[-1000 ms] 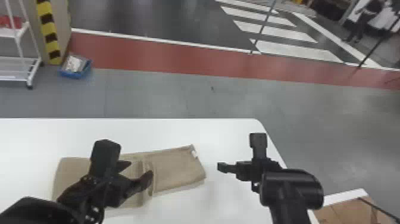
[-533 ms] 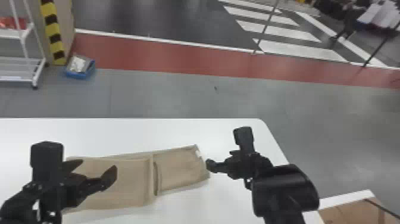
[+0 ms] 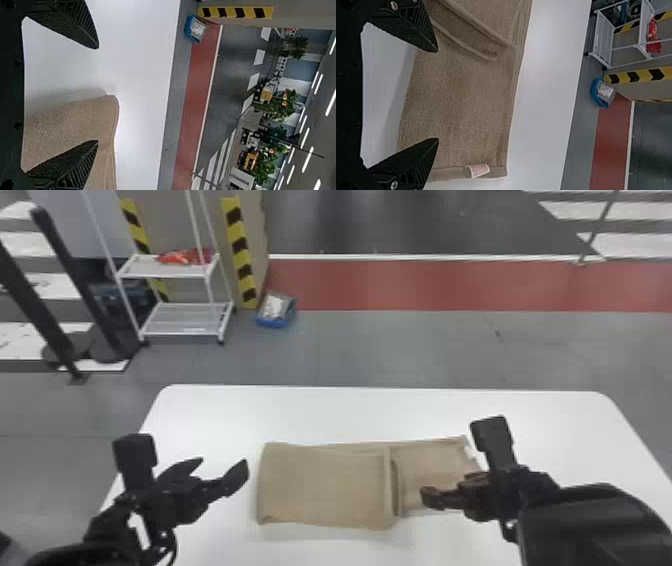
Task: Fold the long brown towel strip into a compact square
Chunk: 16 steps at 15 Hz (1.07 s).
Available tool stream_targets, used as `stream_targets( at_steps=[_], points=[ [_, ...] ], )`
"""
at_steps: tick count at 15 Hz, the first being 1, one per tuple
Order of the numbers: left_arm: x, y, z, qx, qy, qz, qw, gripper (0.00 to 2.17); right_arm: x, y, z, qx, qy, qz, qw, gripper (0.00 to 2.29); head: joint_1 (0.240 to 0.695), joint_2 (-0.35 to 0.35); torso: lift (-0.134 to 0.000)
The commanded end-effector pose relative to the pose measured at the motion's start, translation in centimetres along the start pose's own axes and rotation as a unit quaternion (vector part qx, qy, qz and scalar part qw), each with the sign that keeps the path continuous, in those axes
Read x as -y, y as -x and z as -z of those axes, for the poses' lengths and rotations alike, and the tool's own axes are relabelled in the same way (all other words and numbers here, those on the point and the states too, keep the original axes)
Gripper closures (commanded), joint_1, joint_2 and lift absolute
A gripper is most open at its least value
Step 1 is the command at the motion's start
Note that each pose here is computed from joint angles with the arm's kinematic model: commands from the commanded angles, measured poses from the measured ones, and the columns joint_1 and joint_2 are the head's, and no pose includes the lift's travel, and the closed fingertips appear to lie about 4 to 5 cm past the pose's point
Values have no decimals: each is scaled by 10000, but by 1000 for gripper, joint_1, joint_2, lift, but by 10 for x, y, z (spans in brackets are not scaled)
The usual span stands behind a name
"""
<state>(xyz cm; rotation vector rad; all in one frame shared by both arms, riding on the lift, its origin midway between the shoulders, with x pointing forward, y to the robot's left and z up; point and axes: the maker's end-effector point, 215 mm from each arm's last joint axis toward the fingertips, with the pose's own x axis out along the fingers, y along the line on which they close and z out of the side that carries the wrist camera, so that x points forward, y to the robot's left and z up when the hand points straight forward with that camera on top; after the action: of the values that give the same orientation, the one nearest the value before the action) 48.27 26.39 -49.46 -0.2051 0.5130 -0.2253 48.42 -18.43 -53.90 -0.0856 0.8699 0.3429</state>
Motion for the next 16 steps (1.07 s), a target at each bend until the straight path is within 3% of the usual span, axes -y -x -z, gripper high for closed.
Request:
stream_targets(
  at_steps=[1, 4, 6, 9, 16],
  points=[
    [-11, 4, 9, -20, 120, -45, 9999, 33, -12, -2, -2, -74, -13, -74, 9999, 83, 695, 79, 0],
    [-16, 5, 17, -55, 174, -8, 9998, 33, -26, -6, 5, -432, -222, -186, 9986, 83, 695, 118, 0],
    [-18, 6, 18, -47, 184, -14, 9998, 36, -36, -14, 5, -508, -143, -200, 9984, 83, 695, 130, 0],
    [-19, 7, 18, -48, 195, -13, 9998, 36, -53, -26, -2, -431, -38, -375, 9984, 83, 695, 160, 0],
    [-19, 4, 15, -32, 209, 26, 9998, 36, -86, -30, -15, -314, -376, -907, 9947, 83, 695, 204, 0]
  ],
)
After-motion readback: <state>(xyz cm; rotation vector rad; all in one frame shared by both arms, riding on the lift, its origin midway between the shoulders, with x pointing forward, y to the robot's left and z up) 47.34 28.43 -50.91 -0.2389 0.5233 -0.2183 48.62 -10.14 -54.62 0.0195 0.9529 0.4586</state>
